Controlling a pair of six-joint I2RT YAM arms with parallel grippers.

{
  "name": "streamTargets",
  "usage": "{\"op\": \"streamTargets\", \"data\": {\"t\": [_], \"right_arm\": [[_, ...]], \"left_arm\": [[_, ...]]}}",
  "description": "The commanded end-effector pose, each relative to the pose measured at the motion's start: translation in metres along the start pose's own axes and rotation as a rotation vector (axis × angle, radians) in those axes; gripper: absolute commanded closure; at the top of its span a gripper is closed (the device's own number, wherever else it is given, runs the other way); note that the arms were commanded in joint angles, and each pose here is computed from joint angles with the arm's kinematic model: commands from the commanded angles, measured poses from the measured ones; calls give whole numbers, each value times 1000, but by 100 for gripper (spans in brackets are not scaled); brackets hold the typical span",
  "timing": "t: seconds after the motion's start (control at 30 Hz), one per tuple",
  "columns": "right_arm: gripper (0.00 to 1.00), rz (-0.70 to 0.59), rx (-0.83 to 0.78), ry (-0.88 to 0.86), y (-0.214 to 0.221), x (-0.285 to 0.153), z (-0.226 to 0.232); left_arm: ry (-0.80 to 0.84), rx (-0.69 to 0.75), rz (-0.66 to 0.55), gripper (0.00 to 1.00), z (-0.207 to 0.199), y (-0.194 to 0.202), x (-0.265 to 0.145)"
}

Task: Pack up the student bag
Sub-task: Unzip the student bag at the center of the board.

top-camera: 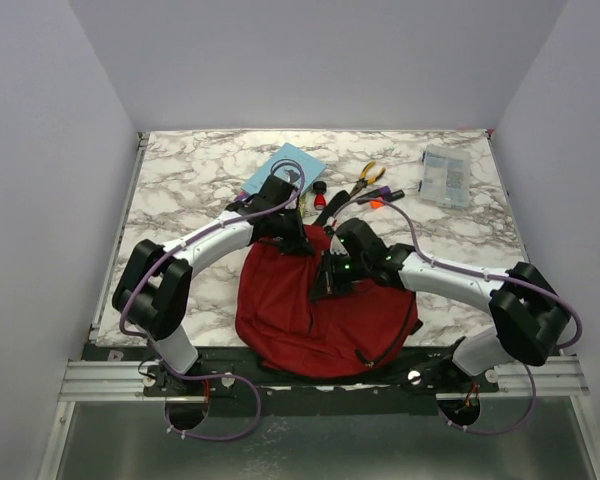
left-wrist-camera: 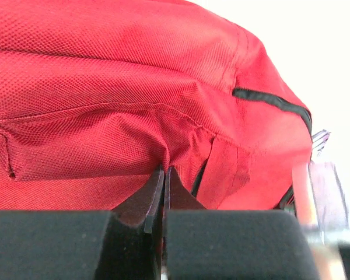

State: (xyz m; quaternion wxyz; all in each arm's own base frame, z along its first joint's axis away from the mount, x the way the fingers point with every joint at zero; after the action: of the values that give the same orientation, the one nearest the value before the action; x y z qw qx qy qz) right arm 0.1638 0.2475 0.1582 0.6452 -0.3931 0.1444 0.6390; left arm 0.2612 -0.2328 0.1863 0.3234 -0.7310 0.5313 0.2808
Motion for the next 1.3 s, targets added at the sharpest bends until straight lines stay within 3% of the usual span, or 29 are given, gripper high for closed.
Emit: {"op": "streamTargets", "data": {"t": [0.0, 0.17, 0.27, 0.5, 0.77, 0.97, 1.03, 1.27], "right_arm": [[99, 236, 2, -21, 46, 13, 30], [99, 312, 34, -50, 74, 16, 19], [99, 300, 28, 35, 76, 17, 11], [100, 248, 6, -30, 83, 17, 25], [99, 347, -51, -60, 108, 20, 26], [99, 272, -124, 30, 94, 15, 32], [97, 257, -128, 60, 90, 18, 32], [67, 119, -74, 88, 59, 6, 25]], "left_arm": [[113, -51, -190, 100, -9, -29, -11], [112, -65, -222, 100, -4, -30, -18], [114, -61, -235, 100, -5, -30, -21], [106, -63, -264, 100, -4, -32, -25], [98, -80, -280, 100, 1, -38, -28], [100, -88, -264, 100, 3, -36, -27], [104, -88, -257, 100, 3, -36, -26], [126, -67, -212, 100, 3, -31, -26]]}}
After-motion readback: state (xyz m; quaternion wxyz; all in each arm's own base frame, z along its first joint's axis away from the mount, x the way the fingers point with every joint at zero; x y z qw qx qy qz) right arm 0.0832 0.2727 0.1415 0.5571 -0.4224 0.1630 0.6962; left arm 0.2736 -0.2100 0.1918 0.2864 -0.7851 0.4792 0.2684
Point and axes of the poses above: each gripper's point midway between its finger pads, its own x axis out along the fingers, its own z axis along the line the jaws close on, y = z × x, the point moved 10 cm from there along -x, back along the fingers, and after that the axes turned 3 degrees about -x, right-handed, at the moved point
